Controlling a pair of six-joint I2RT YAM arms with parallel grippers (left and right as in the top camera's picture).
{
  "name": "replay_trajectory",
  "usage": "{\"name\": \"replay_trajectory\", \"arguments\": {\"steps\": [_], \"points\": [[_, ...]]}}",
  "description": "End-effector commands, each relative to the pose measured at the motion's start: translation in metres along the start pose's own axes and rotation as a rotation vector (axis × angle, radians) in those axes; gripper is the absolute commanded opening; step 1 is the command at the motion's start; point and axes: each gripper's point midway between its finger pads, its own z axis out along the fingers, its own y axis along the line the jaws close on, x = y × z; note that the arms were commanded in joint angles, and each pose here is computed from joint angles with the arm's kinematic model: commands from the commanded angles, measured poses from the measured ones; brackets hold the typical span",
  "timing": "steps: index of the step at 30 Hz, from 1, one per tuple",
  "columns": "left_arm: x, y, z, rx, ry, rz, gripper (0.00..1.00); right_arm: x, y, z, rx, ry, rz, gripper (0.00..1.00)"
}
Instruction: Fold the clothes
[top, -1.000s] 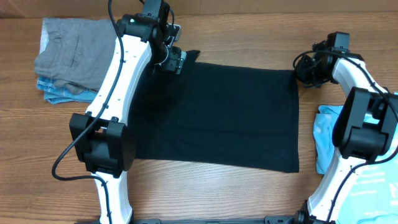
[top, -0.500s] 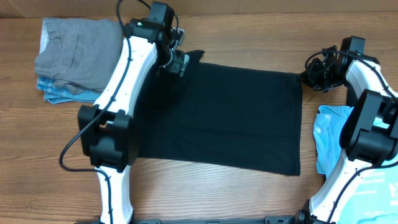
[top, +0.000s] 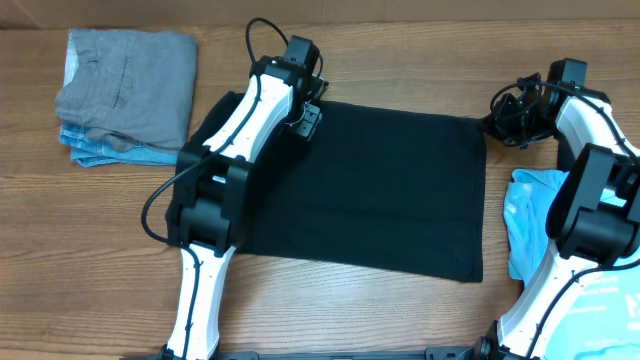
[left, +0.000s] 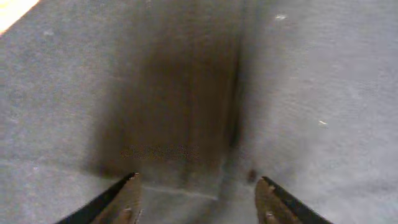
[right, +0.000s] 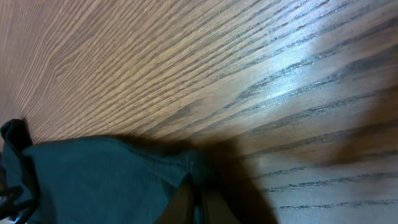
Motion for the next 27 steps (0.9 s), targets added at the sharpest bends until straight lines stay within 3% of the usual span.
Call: {"name": "replay_trajectory", "arguments": {"steps": [1, 3, 8, 10, 20, 27], "points": [[0.003, 0.006, 0.018, -0.052, 0.023, 0.001, 0.52, -0.011, 0.019, -0.019, -0.028, -0.05, -0.045, 0.04], [0.001, 0.01, 0.019, -0.071, 0.015, -0.002, 0.44, -0.011, 0.019, -0.019, -0.027, -0.049, -0.044, 0.04], [-0.002, 0.015, 0.018, -0.101, 0.002, -0.023, 0.12, -0.011, 0.019, -0.019, -0.027, -0.049, -0.044, 0.04], [-0.003, 0.015, 0.017, -0.101, 0.001, -0.024, 0.05, -0.011, 0.018, -0.02, -0.027, -0.049, -0.044, 0.04], [-0.024, 0.045, -0.03, -0.192, -0.05, -0.108, 0.04, -0.015, 0.01, -0.025, -0.023, -0.063, -0.027, 0.04], [-0.011, 0.07, -0.056, -0.224, 0.006, -0.156, 0.04, -0.018, -0.002, -0.034, -0.039, -0.069, 0.004, 0.04]]}}
